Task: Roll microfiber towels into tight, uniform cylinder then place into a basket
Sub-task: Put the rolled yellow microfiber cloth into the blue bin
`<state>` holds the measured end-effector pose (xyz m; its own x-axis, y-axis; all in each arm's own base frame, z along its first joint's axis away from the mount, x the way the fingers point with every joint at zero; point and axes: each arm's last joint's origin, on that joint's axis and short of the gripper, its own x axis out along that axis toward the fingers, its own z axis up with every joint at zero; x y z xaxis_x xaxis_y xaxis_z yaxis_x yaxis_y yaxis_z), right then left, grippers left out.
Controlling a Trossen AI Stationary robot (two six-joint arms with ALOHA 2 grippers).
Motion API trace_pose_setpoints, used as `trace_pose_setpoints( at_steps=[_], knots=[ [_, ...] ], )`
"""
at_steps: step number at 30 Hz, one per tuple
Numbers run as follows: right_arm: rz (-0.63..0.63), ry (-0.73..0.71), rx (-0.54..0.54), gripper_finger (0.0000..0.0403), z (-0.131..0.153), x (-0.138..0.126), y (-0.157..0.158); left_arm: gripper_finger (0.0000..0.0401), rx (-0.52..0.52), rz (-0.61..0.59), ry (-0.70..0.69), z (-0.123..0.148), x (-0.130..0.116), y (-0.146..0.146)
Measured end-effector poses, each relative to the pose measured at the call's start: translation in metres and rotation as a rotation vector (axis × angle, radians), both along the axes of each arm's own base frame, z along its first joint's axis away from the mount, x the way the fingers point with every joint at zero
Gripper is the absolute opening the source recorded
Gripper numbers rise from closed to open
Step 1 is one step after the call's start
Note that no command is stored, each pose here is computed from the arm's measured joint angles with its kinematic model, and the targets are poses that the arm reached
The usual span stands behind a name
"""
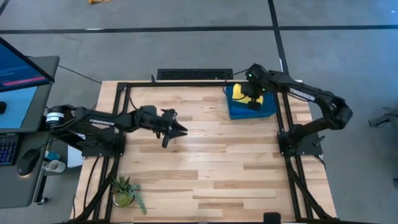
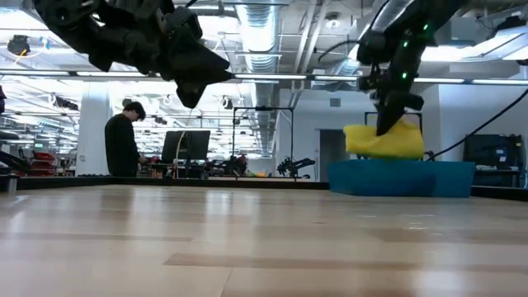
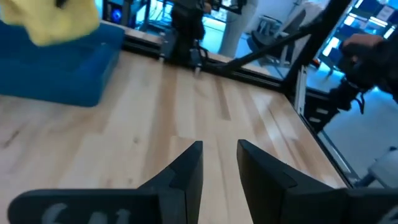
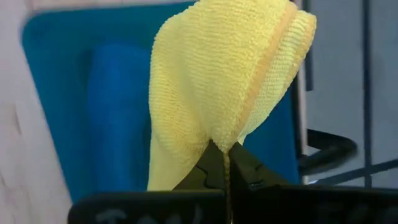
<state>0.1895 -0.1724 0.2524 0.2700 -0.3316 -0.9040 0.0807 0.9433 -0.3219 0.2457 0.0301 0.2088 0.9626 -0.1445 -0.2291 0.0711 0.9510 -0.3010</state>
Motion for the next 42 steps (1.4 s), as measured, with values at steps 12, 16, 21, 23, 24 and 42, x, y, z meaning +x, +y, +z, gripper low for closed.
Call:
trace_pose_setpoints(
  at_steps=[12,16,21,23,24,42],
  knots=[
    [0.133,0.174,0.098,0.001,-0.055,0.013,-0.031,0.0091,-0.019,0.1,0.07,-0.007,-0.011,0.04],
    [0.138,0.192,0.114,0.001,-0.066,0.02,-0.037,0.0091,-0.024,0.137,0.082,-0.008,-0.015,0.049],
    [0.155,0.214,0.07,0.001,-0.074,0.03,-0.048,0.0091,-0.001,0.13,0.078,-0.008,-0.018,0.056],
    [0.15,0.225,0.061,0.0013,-0.074,0.034,-0.053,0.0091,-0.003,0.122,0.076,-0.008,-0.019,0.058],
    [0.149,0.223,0.057,0.0014,-0.074,0.036,-0.055,0.0091,-0.006,0.119,0.077,-0.008,-0.019,0.059],
    [0.151,0.288,0.013,0.0126,-0.075,0.055,-0.054,0.0091,-0.002,0.11,0.123,-0.013,-0.022,0.061]
  ],
)
